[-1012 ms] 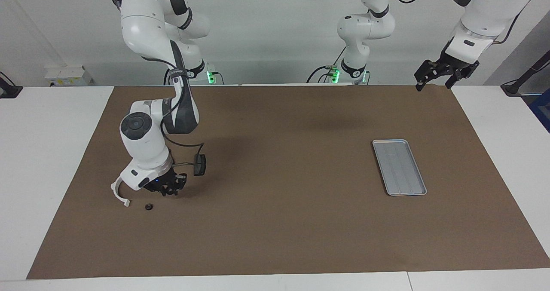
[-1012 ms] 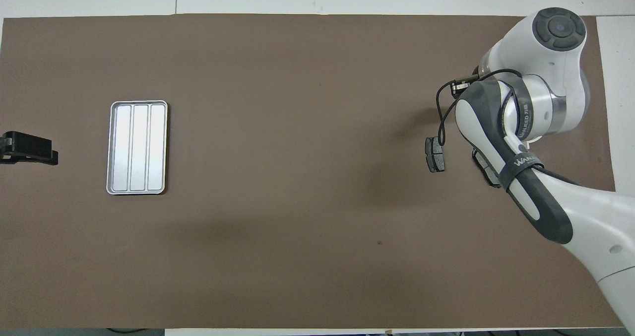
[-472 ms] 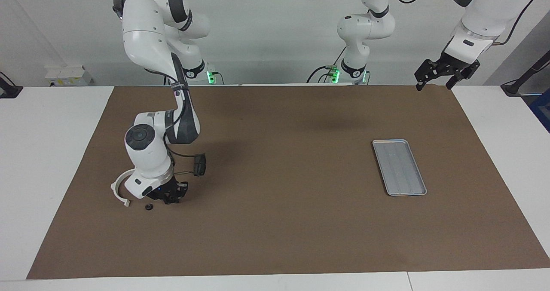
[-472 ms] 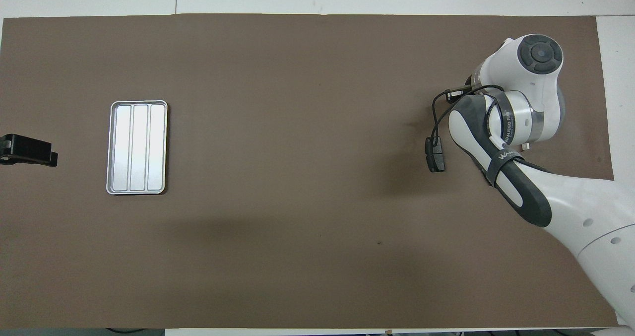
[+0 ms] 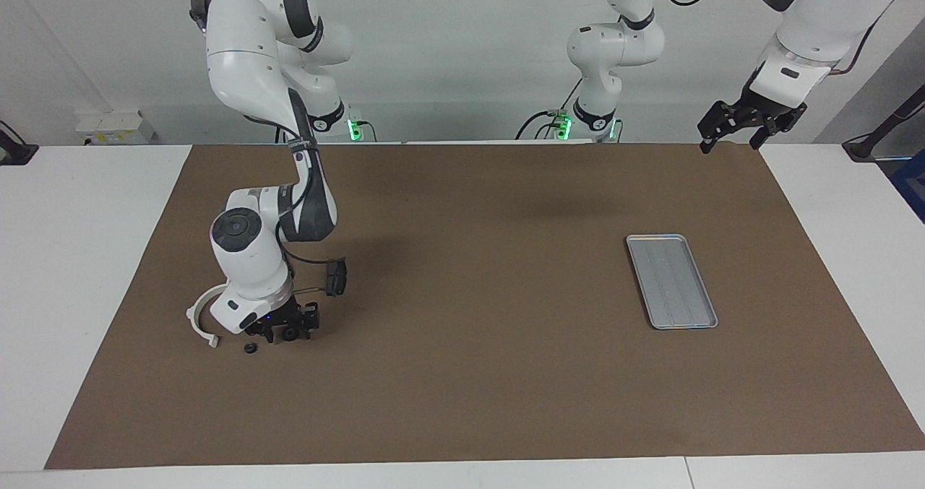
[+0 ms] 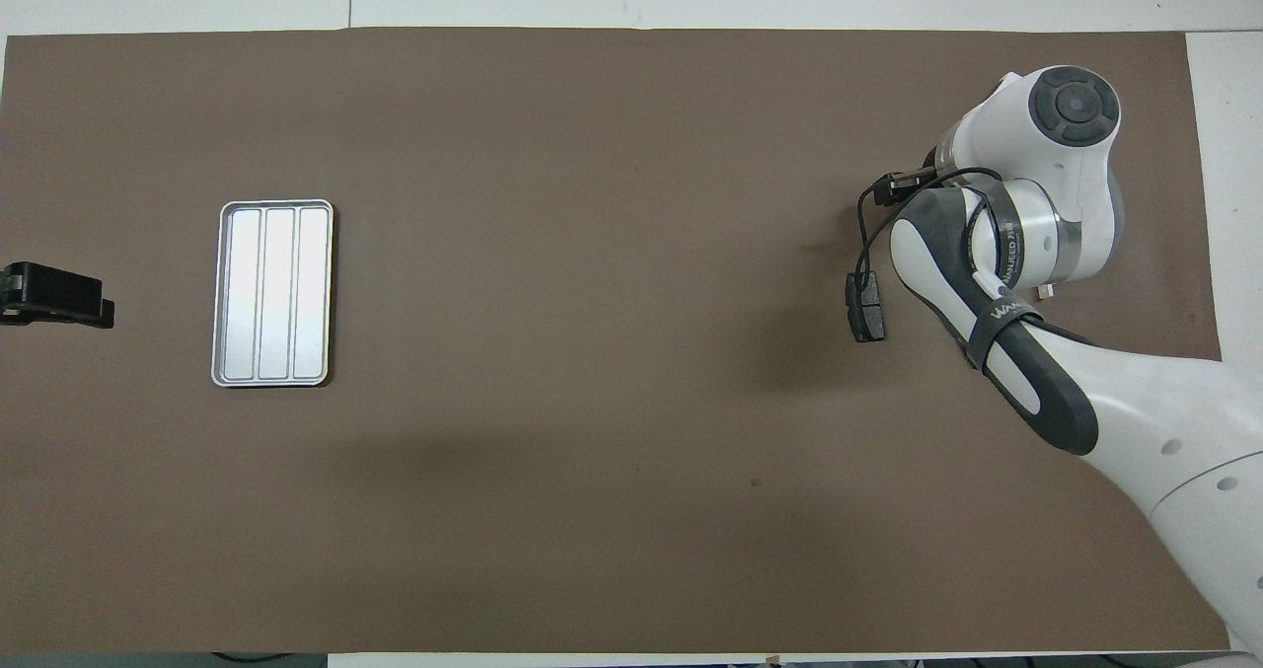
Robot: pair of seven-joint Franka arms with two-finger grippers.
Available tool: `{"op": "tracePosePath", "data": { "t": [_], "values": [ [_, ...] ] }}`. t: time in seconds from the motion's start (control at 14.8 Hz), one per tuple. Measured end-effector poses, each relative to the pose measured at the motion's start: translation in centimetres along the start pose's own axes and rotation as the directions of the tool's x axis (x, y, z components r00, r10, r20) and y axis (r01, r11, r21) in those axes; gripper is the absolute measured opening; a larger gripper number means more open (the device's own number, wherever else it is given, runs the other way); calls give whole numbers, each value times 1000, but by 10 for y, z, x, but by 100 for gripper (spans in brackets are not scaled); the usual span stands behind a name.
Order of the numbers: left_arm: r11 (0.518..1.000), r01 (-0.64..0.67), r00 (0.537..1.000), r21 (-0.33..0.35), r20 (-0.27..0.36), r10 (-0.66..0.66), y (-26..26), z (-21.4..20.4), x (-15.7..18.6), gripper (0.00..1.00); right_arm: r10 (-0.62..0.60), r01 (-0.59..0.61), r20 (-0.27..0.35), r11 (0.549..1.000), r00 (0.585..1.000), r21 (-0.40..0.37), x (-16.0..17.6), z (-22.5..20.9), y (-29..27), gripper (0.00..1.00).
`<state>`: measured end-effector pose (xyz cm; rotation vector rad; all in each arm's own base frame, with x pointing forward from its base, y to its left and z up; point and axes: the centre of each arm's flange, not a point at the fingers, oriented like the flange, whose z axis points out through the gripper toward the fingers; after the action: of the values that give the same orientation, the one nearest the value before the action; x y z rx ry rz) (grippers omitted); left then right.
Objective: Place bearing gear from tray to pile
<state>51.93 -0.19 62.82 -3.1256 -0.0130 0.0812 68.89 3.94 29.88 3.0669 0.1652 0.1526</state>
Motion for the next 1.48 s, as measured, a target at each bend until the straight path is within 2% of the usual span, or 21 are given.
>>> {"op": "tracePosePath", "data": {
  "t": [0.07, 0.27, 0.47, 0.81, 0.94, 1.15, 1.48],
  "values": [
    [1000, 0, 1000, 0, 0, 0, 0, 0, 0, 100, -3, 3, -10, 1000, 1000, 0, 1, -7, -2, 100],
    [1000, 1, 1000, 0, 0, -1, 0, 0, 0, 100, -5, 5, -41, 1000, 999, -1, 3, -35, -3, 100],
    [1000, 4, 1000, 0, 1, -4, -1, 0, 0, 100, -1, 1, -40, 1000, 999, -5, 1, -67, 0, 100],
    [1000, 4, 1000, 0, 1, -4, -1, 0, 0, 100, 6, -5, 2, 1000, 1000, -9, -11, -114, 3, 100],
    [1000, 5, 1000, 0, 1, -5, -1, 0, 0, 100, 27, -28, 29, 999, 999, 24, -21, -145, 3, 100],
    [1000, 5, 1000, 0, 1, -5, -1, 0, 0, 100, 42, -45, 56, 998, 998, 54, -48, -217, 4, 100],
    [1000, 5, 1000, 0, 1, -5, -1, 0, 0, 100, 40, -48, 127, 997, 991, 64, -125, -334, 6, 100]
  ]
}}
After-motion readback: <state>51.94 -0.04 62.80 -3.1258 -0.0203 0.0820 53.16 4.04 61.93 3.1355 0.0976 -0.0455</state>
